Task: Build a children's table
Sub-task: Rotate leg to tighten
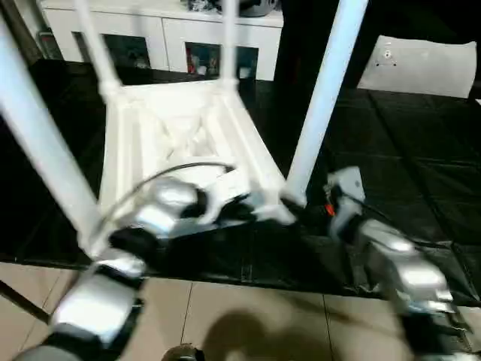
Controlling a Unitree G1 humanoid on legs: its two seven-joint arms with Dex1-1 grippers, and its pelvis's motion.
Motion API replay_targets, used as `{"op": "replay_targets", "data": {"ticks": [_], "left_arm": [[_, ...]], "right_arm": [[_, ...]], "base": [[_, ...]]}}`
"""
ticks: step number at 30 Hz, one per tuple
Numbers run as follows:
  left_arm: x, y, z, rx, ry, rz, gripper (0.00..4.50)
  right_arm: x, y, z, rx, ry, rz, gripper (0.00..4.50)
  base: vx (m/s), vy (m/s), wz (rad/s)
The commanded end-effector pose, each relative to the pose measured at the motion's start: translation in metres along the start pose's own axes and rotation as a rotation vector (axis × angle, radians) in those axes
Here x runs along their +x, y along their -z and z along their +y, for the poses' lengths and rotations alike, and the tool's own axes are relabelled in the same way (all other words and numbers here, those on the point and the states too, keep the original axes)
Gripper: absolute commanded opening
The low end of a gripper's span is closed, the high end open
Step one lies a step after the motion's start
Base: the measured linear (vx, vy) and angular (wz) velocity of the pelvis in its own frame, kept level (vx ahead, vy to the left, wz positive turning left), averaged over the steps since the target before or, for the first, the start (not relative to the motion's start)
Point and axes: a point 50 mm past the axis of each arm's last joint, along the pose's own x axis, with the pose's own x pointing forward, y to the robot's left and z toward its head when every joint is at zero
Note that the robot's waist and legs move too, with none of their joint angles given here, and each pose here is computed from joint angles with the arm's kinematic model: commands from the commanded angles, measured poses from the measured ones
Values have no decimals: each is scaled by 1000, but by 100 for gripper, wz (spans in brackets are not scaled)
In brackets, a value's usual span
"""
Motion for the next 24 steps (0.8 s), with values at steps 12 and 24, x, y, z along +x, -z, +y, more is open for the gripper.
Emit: {"op": "replay_targets", "data": {"ticks": [12,24], "left_arm": [[-13,-11,-10,168,320,46,0],[-15,-11,-12,211,378,81,0]], "right_arm": [[-12,3,8,-163,-388,156,414],[-10,3,8,-141,-508,176,313]], "base": [[0,0,0],[0,0,0]]}}
